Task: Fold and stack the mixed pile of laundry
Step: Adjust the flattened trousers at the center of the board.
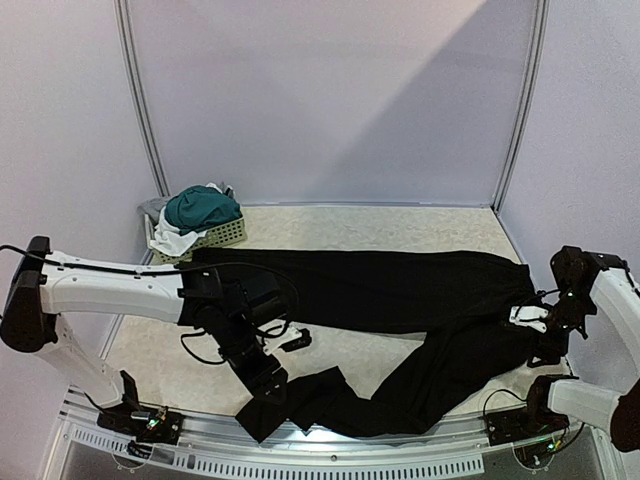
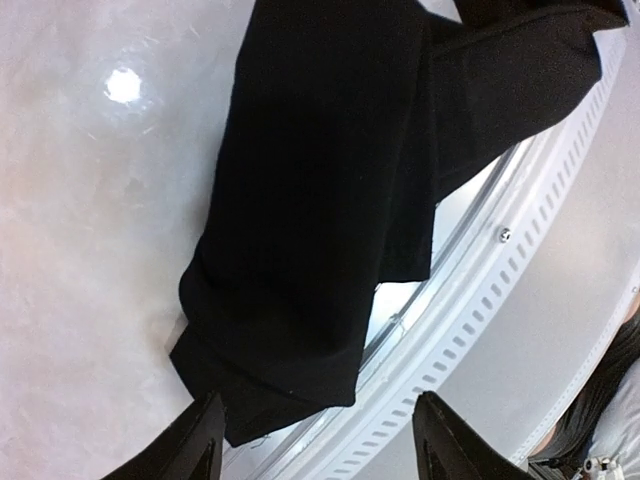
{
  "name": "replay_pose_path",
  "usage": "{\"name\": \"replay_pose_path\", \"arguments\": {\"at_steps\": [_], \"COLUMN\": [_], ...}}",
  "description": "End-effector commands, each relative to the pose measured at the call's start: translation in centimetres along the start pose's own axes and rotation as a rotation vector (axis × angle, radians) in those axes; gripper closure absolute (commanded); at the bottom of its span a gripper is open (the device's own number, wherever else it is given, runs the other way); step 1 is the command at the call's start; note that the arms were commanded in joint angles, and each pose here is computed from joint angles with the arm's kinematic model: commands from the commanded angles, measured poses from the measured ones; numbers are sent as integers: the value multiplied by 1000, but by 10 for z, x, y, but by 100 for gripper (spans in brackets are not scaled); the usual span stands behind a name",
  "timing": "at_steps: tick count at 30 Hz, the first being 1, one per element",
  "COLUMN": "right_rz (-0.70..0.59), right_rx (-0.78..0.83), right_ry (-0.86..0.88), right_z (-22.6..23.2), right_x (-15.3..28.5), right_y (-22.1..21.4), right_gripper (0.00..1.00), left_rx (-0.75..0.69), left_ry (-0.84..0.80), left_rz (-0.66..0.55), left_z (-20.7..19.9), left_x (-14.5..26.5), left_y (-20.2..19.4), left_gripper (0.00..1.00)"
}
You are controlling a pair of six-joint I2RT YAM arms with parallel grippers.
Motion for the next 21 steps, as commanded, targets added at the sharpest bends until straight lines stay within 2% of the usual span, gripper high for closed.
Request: {"name": "replay_pose_path", "arguments": {"at_steps": [1,5,11,12,13,17,18,21], "right_rz": [42,41,105,112,120,149,151,150], "right_rx": [56,54,68,63,57,44,52,87], "right_ry": [2,-1,-24,-31,-26,12,5,-51], "right_z": [-9,-22,-38,-40,-40,-32,-30,-25], "right_x": [-13,-28,-63,-67,-70,-70,-66,-54], "right_y": [-3,3,-2,-3,-4,-10,-12,-19], "right_gripper": [33,32,33,37,45,88,97,100], "left_rx": [6,12,1,-5,-14,-41,-40,6], "left_ry": [14,145,205,216,223,234,232,128], "left_rz": [-10,45,73,81,88,72,59,-19], "left_z": [-7,13,22,23,23,20,19,9], "left_x": [-23,-37,-45,-46,-47,-39,-34,-16], "left_y": [3,-3,-6,-6,-6,0,2,12], "left_gripper": [34,36,44,48,56,95,100,100]}}
Point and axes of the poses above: each gripper's point midway between its finger pads, its own x axis back along the fingers, its own z axis along the line the jaws close on, y = z × x, the point moved 1 cm from there along x, back along the fingers, and after that the axes turned 7 degrees about -x, right-handed, at the moved point
